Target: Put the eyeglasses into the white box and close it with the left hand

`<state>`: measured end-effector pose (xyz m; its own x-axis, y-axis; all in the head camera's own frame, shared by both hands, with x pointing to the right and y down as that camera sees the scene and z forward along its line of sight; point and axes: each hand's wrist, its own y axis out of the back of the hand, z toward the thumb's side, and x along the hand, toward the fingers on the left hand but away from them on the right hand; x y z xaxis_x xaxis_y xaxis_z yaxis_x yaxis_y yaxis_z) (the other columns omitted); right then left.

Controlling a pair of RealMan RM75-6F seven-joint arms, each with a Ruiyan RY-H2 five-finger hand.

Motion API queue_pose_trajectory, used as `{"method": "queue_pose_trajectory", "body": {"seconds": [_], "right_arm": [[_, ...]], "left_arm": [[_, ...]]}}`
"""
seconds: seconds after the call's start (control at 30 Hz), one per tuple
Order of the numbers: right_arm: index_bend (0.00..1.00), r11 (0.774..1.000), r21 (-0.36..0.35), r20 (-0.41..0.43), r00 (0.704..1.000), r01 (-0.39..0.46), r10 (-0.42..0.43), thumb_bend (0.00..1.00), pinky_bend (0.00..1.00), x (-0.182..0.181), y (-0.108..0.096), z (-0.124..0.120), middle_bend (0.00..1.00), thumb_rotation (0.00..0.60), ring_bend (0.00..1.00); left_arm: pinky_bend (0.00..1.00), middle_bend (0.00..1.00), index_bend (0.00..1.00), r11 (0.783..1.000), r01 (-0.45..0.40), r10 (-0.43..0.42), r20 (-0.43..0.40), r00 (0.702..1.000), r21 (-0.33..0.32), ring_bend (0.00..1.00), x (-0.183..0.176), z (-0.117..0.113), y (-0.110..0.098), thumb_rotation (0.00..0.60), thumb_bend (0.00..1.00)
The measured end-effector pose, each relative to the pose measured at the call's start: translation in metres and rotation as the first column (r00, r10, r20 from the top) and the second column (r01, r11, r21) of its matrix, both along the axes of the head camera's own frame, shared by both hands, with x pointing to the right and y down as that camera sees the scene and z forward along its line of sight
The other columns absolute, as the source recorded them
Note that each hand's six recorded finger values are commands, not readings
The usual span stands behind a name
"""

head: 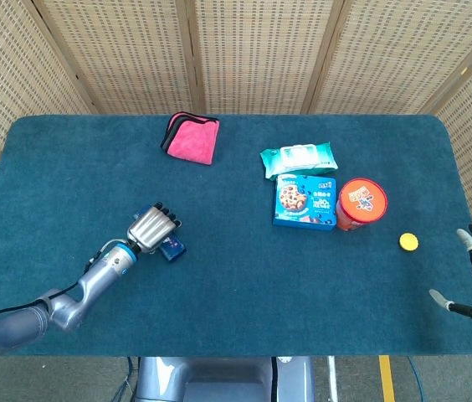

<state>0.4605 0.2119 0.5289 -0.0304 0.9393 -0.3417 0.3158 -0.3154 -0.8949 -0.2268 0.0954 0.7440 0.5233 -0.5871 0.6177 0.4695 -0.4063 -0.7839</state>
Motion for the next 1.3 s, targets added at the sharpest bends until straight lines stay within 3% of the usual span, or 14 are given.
{"method": "queue_pose_trajectory", "body": {"seconds": [0.13,0.2,0.27,0.33,0.37,0.43,0.67,0.8,0.9,1.0,1.1,1.3], "right_arm": [[0.00,1.000,-0.002,0.001,1.000,0.001,-0.001,0.00,0.00,0.000,0.000,0.000,0.00,0.600,0.00],[0.00,1.000,-0.002,0.001,1.000,0.002,-0.002,0.00,0.00,0.000,0.000,0.000,0.00,0.600,0.00],[0.00,1.000,-0.002,0.001,1.000,0.002,-0.002,0.00,0.00,-0.001,0.000,0.000,0.00,0.600,0.00],[0.00,1.000,-0.002,0.001,1.000,0.002,-0.002,0.00,0.00,-0.001,0.000,0.000,0.00,0.600,0.00],[0.00,1.000,-0.002,0.001,1.000,0.002,-0.002,0.00,0.00,-0.001,0.000,0.000,0.00,0.600,0.00],[0.00,1.000,-0.002,0.001,1.000,0.002,-0.002,0.00,0.00,-0.001,0.000,0.000,0.00,0.600,0.00],[0.00,1.000,0.000,0.007,1.000,0.002,-0.002,0.00,0.00,-0.001,0.001,-0.001,0.00,0.600,0.00],[0.00,1.000,0.012,0.015,1.000,0.009,-0.009,0.00,0.00,-0.003,0.001,-0.005,0.00,0.600,0.00],[0.00,1.000,0.014,0.019,1.000,0.013,-0.013,0.00,0.00,-0.004,0.002,-0.007,0.00,0.600,0.00],[0.00,1.000,0.018,0.019,1.000,0.015,-0.016,0.00,0.00,-0.005,0.003,-0.008,0.00,0.600,0.00],[0.00,1.000,0.022,0.011,1.000,0.017,-0.017,0.00,0.00,-0.006,0.003,-0.008,0.00,0.600,0.00],[0.00,0.999,0.038,-0.028,1.000,0.014,-0.013,0.00,0.00,-0.005,0.002,-0.007,0.00,0.600,0.00]], "left_arm": [[0.28,0.54,0.56,1.000,0.011,-0.011,-0.007,1.000,0.007,0.36,-0.002,0.000,-0.002,0.600,0.25],[0.27,0.39,0.50,1.000,0.014,-0.014,-0.008,1.000,0.009,0.27,-0.003,0.000,-0.003,0.600,0.21],[0.17,0.11,0.31,1.000,0.016,-0.016,-0.006,1.000,0.009,0.07,-0.005,0.000,-0.004,0.600,0.12],[0.05,0.01,0.15,1.000,0.018,-0.018,-0.005,1.000,0.004,0.00,-0.006,0.001,-0.004,0.600,0.05],[0.02,0.00,0.07,1.000,0.019,-0.019,-0.005,1.000,0.001,0.00,-0.006,0.001,-0.004,0.600,0.02],[0.00,0.00,0.01,1.000,0.025,-0.025,-0.008,1.000,-0.007,0.00,-0.007,0.000,-0.003,0.600,0.00],[0.00,0.00,0.00,0.999,0.040,-0.042,-0.057,0.998,-0.036,0.00,-0.010,-0.018,-0.001,0.600,0.00],[0.00,0.00,0.00,0.996,0.089,-0.088,-0.116,0.989,0.005,0.00,-0.031,-0.051,-0.010,0.600,0.00],[0.00,0.00,0.00,0.985,0.165,-0.153,-0.170,0.974,0.059,0.00,-0.067,-0.091,-0.019,0.600,0.00],[0.00,0.00,0.00,0.959,0.262,-0.238,-0.200,0.951,0.104,0.00,-0.116,-0.129,-0.020,0.600,0.00],[0.00,0.00,0.00,0.918,0.380,-0.348,-0.228,0.909,0.114,0.00,-0.164,-0.157,-0.008,0.600,0.00],[0.00,0.00,0.00,0.803,0.588,-0.545,-0.278,0.791,0.097,0.00,-0.234,-0.184,0.032,0.600,0.00]]}}
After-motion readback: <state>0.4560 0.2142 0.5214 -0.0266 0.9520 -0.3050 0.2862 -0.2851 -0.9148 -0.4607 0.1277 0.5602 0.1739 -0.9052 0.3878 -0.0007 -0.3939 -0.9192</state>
